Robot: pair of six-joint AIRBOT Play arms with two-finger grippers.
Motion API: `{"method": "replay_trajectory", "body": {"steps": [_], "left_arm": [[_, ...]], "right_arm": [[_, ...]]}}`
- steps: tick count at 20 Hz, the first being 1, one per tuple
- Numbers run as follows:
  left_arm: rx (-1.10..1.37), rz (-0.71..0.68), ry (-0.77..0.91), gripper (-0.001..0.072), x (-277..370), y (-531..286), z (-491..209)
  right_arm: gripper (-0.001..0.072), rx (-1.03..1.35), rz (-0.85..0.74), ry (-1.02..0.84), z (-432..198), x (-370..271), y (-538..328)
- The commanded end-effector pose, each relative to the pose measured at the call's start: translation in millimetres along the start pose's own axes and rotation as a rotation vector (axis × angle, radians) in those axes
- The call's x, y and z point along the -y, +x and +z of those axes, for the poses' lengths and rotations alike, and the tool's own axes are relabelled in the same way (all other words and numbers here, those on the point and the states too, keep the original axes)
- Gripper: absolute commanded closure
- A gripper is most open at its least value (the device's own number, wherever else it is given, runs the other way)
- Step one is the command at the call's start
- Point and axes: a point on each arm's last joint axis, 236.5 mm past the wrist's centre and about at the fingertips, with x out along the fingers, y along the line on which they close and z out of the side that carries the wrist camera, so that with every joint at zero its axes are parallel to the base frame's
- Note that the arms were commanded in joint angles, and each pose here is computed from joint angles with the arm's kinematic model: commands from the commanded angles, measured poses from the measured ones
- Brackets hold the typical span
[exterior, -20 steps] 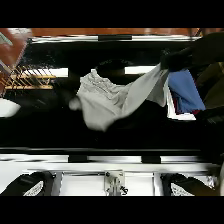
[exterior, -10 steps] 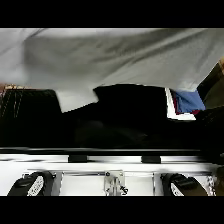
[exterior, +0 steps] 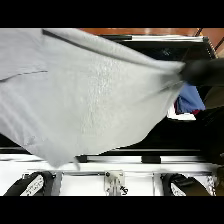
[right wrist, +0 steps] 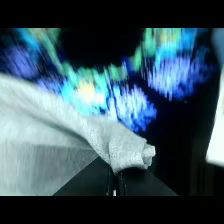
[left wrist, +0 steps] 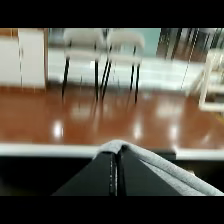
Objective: Fold the shirts.
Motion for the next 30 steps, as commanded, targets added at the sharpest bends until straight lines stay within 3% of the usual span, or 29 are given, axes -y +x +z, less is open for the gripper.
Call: {"method": "replay_trajectory", "body": {"steps": [1, 6, 11, 14, 15, 16, 17, 18, 21, 22, 23, 24, 25, 27, 30], "left_arm": [[-0.302, -0.034, -0.074, 0.0678, -25, 68, -101], [-0.599, -0.130, -0.157, 0.0678, -13, 144, -232], [-0.797, -0.197, -0.200, 0.0677, 13, 184, -337], [-0.886, -0.238, -0.207, 0.0677, 36, 194, -385], [-0.910, -0.251, -0.209, 0.0644, 44, 195, -397], [-0.942, -0.262, -0.215, 0.0549, 51, 193, -408], [-0.989, -0.280, -0.212, 0.0209, 57, 186, -419], [-1.054, -0.290, -0.198, -0.0013, 57, 173, -427], [-1.387, -0.156, -0.082, -0.0013, -1, 98, -451], [-1.506, -0.096, -0.071, 0.0032, -27, 68, -452], [-1.561, -0.033, -0.128, 0.0210, -45, 50, -450], [-1.583, 0.027, -0.227, 0.0244, -60, 37, -446], [-1.596, 0.037, -0.300, 0.0227, -67, 24, -446], [-1.618, 0.051, -0.428, 0.0026, -79, -4, -455], [-1.587, 0.058, -0.557, 0.0031, -82, -26, -490]], "right_arm": [[0.0643, -0.202, -0.057, 0.079, -32, 19, 112], [0.0643, -0.141, -0.064, 0.166, -12, 29, 224], [0.0642, 0.078, -0.021, 0.185, 39, 25, 239], [0.0642, 0.075, -0.039, 0.169, 38, 29, 241], [0.0610, 0.058, -0.045, 0.168, 34, 30, 244], [0.0359, 0.042, -0.048, 0.170, 30, 31, 245], [0.0022, 0.025, -0.053, 0.159, 26, 32, 245], [0.0025, -0.004, -0.063, 0.121, 20, 34, 241], [0.0025, -0.173, -0.194, -0.016, -13, 75, 209], [0.0026, -0.258, -0.276, -0.020, -30, 104, 193], [0.0027, -0.354, -0.325, 0.010, -50, 128, 177], [0.0027, -0.449, -0.327, 0.055, -72, 143, 164], [0.0028, -0.539, -0.303, 0.106, -95, 153, 155], [0.0028, -0.635, -0.200, 0.219, -129, 156, 147], [0.0028, -0.605, -0.011, 0.385, -138, 135, 155]]}}
